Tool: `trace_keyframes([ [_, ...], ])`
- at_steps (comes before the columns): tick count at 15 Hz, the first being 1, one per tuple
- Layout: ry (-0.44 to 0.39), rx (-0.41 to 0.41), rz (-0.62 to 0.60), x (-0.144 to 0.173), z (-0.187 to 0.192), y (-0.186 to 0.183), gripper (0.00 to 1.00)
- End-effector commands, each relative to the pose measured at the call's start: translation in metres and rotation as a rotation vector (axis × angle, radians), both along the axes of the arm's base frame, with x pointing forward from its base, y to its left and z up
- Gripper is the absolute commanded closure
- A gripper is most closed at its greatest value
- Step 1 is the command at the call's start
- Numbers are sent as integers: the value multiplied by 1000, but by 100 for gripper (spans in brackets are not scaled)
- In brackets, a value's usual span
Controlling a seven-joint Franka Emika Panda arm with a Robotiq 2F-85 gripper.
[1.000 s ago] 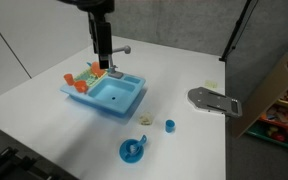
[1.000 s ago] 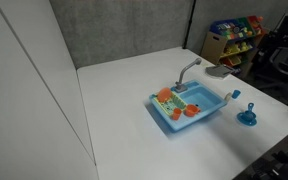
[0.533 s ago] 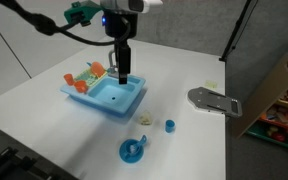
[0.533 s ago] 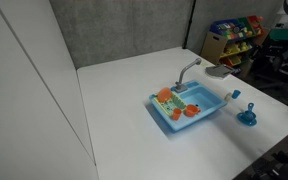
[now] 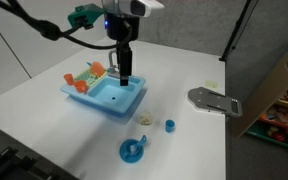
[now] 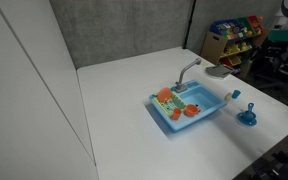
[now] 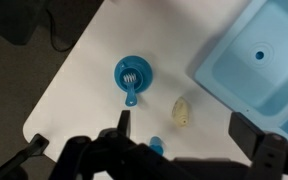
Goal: Pick up the blue handleless cup and put it in the sink
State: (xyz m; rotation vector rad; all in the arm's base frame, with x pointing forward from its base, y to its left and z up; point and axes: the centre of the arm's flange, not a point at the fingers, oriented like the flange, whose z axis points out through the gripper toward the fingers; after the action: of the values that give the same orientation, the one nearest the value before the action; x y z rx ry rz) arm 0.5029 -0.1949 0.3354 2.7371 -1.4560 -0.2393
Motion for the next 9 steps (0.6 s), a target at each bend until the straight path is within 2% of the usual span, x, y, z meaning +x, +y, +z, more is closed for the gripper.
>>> trace_keyframes([
  [1, -24, -17, -46, 5, -2, -6, 0],
  [9, -146, -40, -239, 45, -39, -58, 0],
])
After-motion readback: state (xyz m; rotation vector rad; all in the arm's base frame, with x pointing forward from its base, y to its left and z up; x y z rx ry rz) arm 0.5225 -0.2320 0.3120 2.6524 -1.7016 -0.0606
